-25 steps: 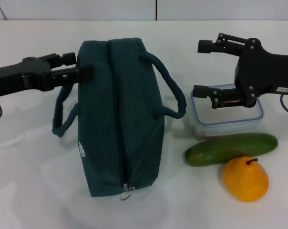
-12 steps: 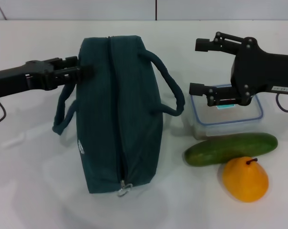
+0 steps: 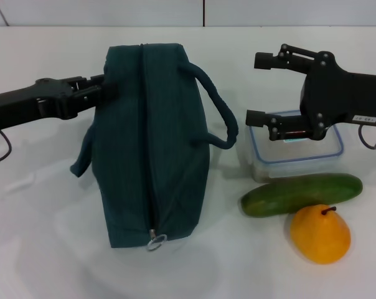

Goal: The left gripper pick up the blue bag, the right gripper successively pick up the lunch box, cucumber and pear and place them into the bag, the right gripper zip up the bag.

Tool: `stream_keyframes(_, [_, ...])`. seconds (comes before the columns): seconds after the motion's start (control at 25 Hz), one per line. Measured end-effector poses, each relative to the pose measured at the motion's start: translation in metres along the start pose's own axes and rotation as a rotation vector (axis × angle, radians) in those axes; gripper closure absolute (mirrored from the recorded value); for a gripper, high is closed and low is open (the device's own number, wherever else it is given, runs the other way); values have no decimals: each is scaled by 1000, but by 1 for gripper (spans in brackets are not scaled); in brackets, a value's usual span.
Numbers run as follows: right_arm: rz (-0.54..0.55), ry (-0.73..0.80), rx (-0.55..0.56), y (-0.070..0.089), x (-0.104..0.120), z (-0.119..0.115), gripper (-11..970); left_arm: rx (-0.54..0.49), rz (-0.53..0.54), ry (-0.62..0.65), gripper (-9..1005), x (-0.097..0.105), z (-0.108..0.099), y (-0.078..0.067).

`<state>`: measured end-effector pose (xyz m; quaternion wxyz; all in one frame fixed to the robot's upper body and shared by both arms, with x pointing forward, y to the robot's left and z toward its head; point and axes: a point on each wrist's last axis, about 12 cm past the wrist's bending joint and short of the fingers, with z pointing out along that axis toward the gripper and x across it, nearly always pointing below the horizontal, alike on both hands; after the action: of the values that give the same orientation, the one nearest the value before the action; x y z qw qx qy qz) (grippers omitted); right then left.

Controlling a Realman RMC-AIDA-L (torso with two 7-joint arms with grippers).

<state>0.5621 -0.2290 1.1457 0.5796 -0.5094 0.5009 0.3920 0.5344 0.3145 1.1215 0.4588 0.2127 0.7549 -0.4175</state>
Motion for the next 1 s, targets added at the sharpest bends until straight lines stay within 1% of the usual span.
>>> stream_keyframes(0.04, [-2, -1, 1, 0, 0, 0, 127, 0, -1, -1, 516, 0, 1, 0])
stream_keyframes(0.2, [-3, 0, 11, 1, 2, 2, 129, -1, -7, -5, 634, 0, 4, 1])
stream_keyframes(0.36, [-9, 12, 46, -1, 6, 6, 130, 0, 9, -14, 763, 2, 8, 3])
stream_keyframes(0.6, [-33, 30, 111, -5, 11, 13, 133, -7, -21, -69, 874, 6, 18, 7])
stream_keyframes(0.72, [-17, 22, 142, -6, 13, 13, 135, -18, -20, -84, 881, 5, 23, 9])
stream_keyframes(0.84, [32, -3, 179, -2, 21, 10, 136, -19, 6, -103, 888, 6, 25, 10])
stream_keyframes(0.92, [93, -54, 246, 0, 28, 6, 137, -11, 24, -115, 892, 6, 27, 8])
stream_keyframes(0.96, [158, -110, 310, 2, 34, 0, 137, -6, 30, -120, 895, 6, 27, 8])
stream_keyframes(1.0, [180, -132, 332, 4, 35, -3, 138, -6, 34, -122, 897, 6, 27, 8])
